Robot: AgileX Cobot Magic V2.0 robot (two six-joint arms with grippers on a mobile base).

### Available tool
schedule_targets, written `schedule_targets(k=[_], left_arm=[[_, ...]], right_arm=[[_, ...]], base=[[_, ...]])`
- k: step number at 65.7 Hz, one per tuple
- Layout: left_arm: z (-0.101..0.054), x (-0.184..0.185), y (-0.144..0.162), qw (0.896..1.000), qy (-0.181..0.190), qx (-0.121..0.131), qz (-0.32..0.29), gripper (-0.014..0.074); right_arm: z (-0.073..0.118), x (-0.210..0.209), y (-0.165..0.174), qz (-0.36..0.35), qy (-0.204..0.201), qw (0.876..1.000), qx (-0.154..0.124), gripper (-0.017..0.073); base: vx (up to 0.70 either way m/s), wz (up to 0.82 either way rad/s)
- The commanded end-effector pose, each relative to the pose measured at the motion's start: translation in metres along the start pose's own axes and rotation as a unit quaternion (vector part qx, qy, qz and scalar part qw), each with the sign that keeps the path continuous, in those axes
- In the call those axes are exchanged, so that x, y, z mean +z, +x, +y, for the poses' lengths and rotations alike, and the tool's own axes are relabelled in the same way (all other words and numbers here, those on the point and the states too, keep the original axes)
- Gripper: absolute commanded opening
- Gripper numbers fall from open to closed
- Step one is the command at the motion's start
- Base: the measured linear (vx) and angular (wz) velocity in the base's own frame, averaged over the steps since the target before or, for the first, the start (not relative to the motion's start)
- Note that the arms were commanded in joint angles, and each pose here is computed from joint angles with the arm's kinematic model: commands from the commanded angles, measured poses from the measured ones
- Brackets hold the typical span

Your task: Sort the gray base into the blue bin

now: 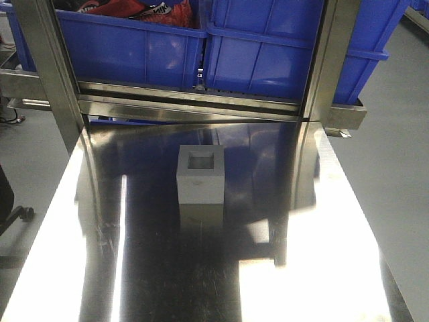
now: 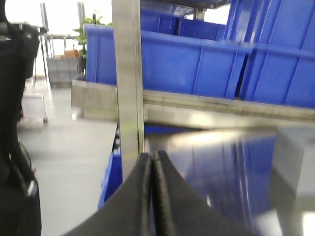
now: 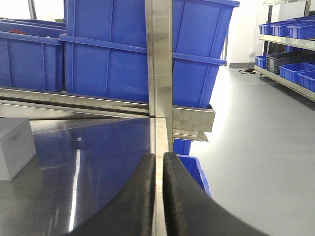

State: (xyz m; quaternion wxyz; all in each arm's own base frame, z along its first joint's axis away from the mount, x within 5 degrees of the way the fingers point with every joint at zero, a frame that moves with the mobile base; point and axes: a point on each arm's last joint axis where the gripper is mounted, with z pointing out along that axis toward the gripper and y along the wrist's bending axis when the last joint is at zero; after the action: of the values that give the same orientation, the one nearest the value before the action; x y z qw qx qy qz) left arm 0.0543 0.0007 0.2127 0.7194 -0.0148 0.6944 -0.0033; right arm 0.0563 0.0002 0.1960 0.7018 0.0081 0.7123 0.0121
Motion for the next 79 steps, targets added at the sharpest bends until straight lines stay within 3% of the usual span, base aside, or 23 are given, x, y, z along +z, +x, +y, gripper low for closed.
schedule_targets(k=[1,7,14,21,26,39,49,58,63,70,79], left_arm=[[-0.001,-0.009,-0.049,0.995,0.004,-0.009,-0.097,-0.0006],[-0.002,-0.010,-0.076,0.995,0.006,-0.009,-0.096,-0.0006],[-0.003,-0.002,-0.096,0.999,0.007,0.007,-0.042,-0.0006],[-0.004,0.013,-0.105,0.999,0.010,0.029,0.032,-0.0006],[-0.005,0.024,-0.106,0.997,0.012,0.029,0.068,-0.0006],[-0.005,0.032,-0.103,0.996,0.012,0.027,0.089,0.0026],[-0.005,0.032,-0.103,0.996,0.012,0.026,0.089,0.0213],[-0.005,0.032,-0.103,0.996,0.012,0.011,0.088,0.0522],[-0.005,0.032,-0.103,0.996,0.013,0.007,0.088,0.0639],[-0.005,0.033,-0.101,0.996,0.013,0.007,0.092,0.0729],[-0.005,0.033,-0.102,0.996,0.013,0.007,0.090,0.0718]], right_arm=[[0.000,-0.001,-0.007,-0.040,0.000,0.999,-0.007,-0.0004],[0.000,-0.001,-0.007,-0.040,0.000,0.999,-0.007,-0.0004],[0.000,-0.001,-0.007,-0.040,0.000,0.999,-0.007,-0.0004],[0.000,-0.001,-0.007,-0.040,0.000,0.999,-0.007,-0.0004],[0.000,-0.001,-0.007,-0.040,0.000,0.999,-0.007,-0.0004],[0.000,-0.001,-0.007,-0.040,0.000,0.999,-0.007,-0.0004],[0.000,-0.001,-0.007,-0.040,0.000,0.999,-0.007,-0.0004],[0.000,-0.001,-0.007,-0.040,0.000,0.999,-0.007,-0.0004],[0.000,-0.001,-0.007,-0.040,0.000,0.999,-0.007,-0.0004],[0.000,-0.001,-0.007,-0.040,0.000,0.999,-0.007,-0.0004],[0.000,-0.001,-0.007,-0.040,0.000,0.999,-0.007,-0.0004]], base=[[0.00,0.00],[0.00,0.00],[0.00,0.00],[0.00,0.00],[0.00,0.00],[0.00,0.00],[0.00,0.00],[0.00,0.00],[0.00,0.00],[0.00,0.00],[0.00,0.00]])
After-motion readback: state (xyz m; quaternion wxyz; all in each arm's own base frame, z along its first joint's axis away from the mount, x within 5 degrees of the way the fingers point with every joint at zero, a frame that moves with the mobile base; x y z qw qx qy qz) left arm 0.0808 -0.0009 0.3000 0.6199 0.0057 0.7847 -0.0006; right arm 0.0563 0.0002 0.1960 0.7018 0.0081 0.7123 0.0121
